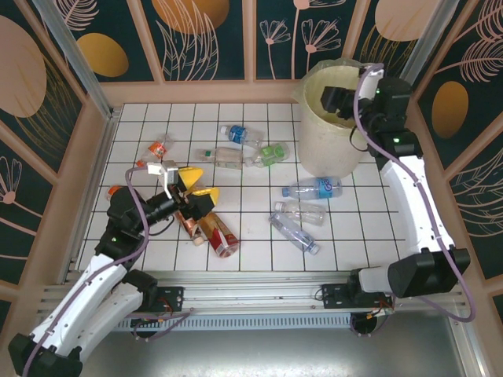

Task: Put the plastic bottles in the bin

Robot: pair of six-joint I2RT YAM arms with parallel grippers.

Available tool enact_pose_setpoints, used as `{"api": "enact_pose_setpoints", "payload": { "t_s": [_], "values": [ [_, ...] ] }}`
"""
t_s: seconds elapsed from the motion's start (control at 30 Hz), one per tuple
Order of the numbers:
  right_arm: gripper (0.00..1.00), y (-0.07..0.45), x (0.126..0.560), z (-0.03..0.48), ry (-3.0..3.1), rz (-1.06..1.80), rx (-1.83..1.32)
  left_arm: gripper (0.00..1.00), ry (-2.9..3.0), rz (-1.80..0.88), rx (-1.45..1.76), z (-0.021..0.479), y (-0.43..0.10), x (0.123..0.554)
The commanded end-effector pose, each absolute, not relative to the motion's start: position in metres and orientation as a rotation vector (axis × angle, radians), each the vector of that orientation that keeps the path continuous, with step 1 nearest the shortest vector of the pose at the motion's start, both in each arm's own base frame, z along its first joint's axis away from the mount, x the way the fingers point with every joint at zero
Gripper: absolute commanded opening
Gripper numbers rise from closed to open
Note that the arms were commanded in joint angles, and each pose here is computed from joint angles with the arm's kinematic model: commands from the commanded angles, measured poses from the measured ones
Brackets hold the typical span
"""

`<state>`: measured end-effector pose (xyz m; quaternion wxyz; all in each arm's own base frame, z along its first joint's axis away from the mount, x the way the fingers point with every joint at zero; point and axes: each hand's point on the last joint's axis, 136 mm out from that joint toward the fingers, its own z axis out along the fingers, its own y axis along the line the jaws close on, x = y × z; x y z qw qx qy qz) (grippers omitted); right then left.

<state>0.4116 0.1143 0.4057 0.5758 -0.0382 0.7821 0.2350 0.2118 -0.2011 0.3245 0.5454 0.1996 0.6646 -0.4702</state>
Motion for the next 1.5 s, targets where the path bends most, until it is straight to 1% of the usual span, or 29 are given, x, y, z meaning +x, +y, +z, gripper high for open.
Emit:
{"api": "enact_pose_setpoints", "payload": {
  "t_s": [0.0, 0.13, 0.23, 0.37, 0.53, 0.77, 0.97, 1.2, 1.33, 1.47],
  "values": [
    [0.74, 0.145, 0.385, 0.401, 1.852, 0.575, -0.194, 0.99, 1.645, -1.026, 0.454, 0.323, -0.19, 0.209],
    [0.73, 0.177, 0.358, 0.383, 1.907, 0.623, -0.285, 0.99, 1.699, -1.047, 0.433, 0.317, -0.186, 0.199],
    [0.72, 0.196, 0.34, 0.359, 1.994, 0.638, -0.335, 0.99, 1.757, -1.12, 0.428, 0.305, -0.19, 0.189],
    [0.71, 0.213, 0.313, 0.31, 2.173, 0.665, -0.32, 0.99, 1.819, -1.212, 0.425, 0.288, -0.194, 0.177],
    [0.71, 0.223, 0.277, 0.25, 2.371, 0.609, -0.309, 0.99, 1.851, -1.31, 0.475, 0.278, -0.202, 0.163],
    [0.66, 0.225, 0.232, 0.193, 2.561, 0.545, -0.31, 0.99, 1.898, -1.416, 0.565, 0.264, -0.214, 0.153],
    [0.66, 0.209, 0.207, 0.162, 2.676, 0.481, -0.24, 0.99, 1.943, -1.395, 0.535, 0.252, -0.215, 0.161],
    [0.66, 0.193, 0.186, 0.13, 2.778, 0.427, -0.168, 0.99, 1.906, -1.35, 0.489, 0.255, -0.212, 0.172],
    [0.69, 0.187, 0.176, 0.114, 2.824, 0.378, -0.151, 0.99, 1.904, -1.381, 0.485, 0.252, -0.214, 0.172],
    [0.71, 0.179, 0.171, 0.096, 2.856, 0.259, -0.147, 0.99, 1.909, -1.395, 0.489, 0.248, -0.215, 0.17]
  ]
}}
